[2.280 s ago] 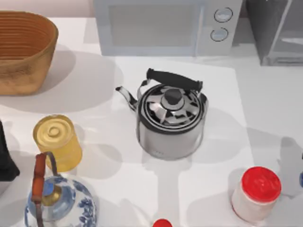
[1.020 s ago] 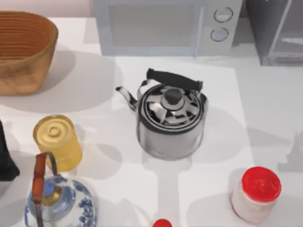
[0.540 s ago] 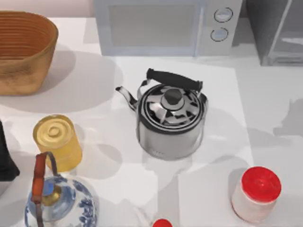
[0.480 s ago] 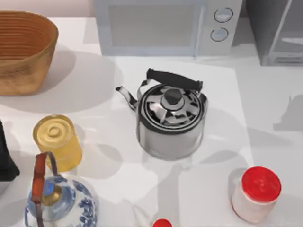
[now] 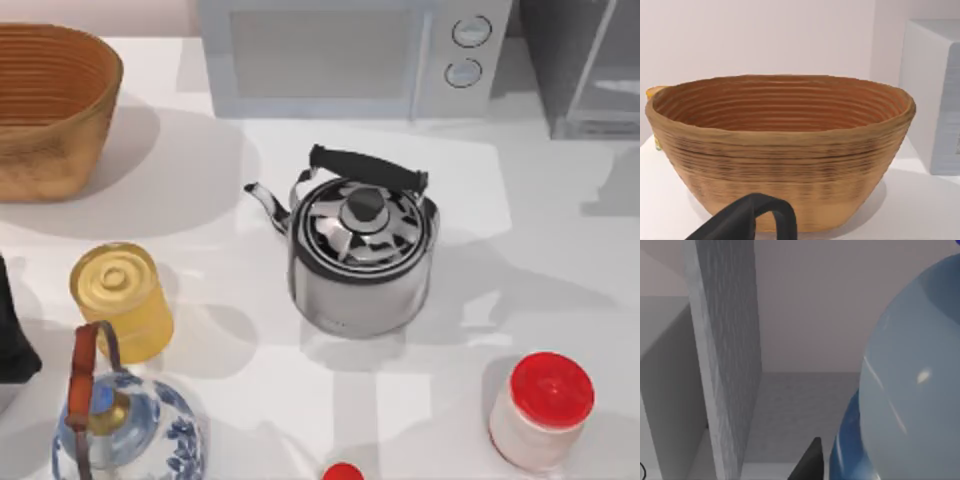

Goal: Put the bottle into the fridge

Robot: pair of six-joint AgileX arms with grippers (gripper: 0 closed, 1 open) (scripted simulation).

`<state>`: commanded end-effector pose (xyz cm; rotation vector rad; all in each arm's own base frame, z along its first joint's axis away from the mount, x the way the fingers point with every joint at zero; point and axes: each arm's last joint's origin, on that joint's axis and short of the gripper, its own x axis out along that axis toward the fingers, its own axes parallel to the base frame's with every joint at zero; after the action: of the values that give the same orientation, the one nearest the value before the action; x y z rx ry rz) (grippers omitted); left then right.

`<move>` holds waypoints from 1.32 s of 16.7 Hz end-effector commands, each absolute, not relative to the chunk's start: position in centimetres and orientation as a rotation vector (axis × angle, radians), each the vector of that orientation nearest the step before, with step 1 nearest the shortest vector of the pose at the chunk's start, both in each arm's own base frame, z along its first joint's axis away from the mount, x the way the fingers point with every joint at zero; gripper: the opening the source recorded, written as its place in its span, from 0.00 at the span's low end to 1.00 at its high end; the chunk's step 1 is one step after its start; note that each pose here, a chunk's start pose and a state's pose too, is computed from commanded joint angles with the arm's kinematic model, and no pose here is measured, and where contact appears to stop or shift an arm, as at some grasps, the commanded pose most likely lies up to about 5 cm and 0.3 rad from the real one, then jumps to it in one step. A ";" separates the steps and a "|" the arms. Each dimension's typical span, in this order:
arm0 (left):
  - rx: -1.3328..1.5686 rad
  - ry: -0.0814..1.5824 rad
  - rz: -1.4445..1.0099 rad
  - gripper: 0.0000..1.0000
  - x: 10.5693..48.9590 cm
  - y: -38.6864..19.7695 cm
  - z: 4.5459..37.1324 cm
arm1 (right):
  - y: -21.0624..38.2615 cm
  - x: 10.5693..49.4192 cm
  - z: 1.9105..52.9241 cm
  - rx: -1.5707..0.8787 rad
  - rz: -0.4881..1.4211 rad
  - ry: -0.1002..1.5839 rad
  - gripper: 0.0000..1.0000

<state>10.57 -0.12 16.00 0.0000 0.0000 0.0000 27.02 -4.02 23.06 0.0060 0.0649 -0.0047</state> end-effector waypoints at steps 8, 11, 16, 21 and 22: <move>0.000 0.000 0.000 1.00 10.6 -0.1 16.0 | -7.9 36.5 17.0 0.014 -0.001 0.072 0.01; 0.000 0.000 0.000 1.00 10.6 -0.1 16.0 | -9.4 38.9 14.2 0.015 -0.001 0.053 0.01; 0.000 0.000 0.000 1.00 10.6 -0.1 16.0 | -10.4 40.5 12.9 0.000 -0.001 0.004 0.01; 0.000 0.000 0.000 1.00 10.6 -0.1 16.0 | -10.2 40.5 12.8 0.004 0.003 0.011 0.01; 0.000 0.000 0.000 1.00 10.6 -0.1 16.0 | -10.3 40.7 12.6 0.005 0.001 0.016 0.01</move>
<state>10.57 -0.12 16.00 0.0000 0.0000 0.0000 40.73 -10.32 12.62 0.0048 0.0158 0.0006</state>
